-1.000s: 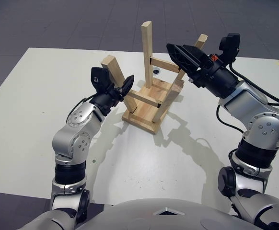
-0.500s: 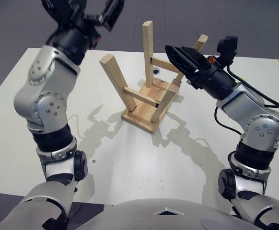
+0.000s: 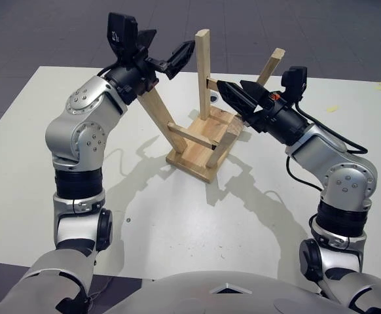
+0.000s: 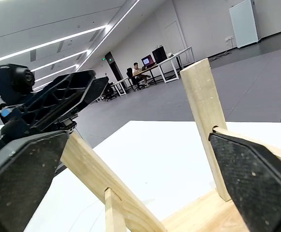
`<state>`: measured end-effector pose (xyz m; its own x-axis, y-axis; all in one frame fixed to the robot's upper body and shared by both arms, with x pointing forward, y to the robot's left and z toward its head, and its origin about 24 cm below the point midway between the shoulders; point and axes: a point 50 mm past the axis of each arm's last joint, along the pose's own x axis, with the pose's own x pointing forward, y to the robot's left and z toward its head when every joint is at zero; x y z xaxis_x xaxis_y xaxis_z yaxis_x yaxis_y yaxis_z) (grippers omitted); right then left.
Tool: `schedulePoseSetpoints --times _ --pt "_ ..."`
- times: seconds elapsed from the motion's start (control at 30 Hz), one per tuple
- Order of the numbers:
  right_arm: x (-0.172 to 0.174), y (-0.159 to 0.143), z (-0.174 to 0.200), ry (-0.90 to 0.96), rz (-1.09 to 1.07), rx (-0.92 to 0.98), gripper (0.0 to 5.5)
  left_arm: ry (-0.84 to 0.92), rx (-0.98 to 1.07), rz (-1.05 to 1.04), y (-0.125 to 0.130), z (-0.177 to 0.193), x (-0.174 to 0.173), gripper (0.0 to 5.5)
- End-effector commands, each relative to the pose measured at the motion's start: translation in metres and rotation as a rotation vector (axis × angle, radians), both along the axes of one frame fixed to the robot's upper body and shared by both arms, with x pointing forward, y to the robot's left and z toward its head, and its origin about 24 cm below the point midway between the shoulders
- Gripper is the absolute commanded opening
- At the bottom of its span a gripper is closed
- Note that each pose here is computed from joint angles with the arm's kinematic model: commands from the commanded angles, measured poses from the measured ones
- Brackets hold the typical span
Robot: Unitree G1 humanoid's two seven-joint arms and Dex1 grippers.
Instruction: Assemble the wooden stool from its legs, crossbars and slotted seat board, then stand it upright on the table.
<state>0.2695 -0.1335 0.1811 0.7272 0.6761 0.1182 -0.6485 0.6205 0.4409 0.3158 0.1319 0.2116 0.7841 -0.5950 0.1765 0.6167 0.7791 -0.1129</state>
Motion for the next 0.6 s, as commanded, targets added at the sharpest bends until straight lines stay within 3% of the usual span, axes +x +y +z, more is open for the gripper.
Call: schedulePoseSetpoints --times 0.03,0.2,0.37,0.5,0.6 --pt "-0.002 0.001 -0.009 0.029 0.0 -0.045 5.4 0.22 -0.029 -0.01 -0.012 -0.046 -0.003 5.39" --pt "0.001 -0.003 0.01 -0.036 -0.019 0.066 5.4 0.133 -0.117 0.004 -0.012 -0.02 -0.001 5.39" --pt "-0.005 -0.005 0.068 -0.224 0.01 0.262 5.4 -0.025 -0.214 0.024 0.0 0.034 0.002 5.39" --pt "-0.021 0.011 0.104 -0.339 0.101 0.312 5.4 -0.149 -0.273 0.037 0.012 0.076 -0.001 5.39" --pt "-0.031 0.025 0.108 -0.351 0.175 0.303 5.4 -0.171 -0.261 0.05 0.016 0.082 0.0 5.39"
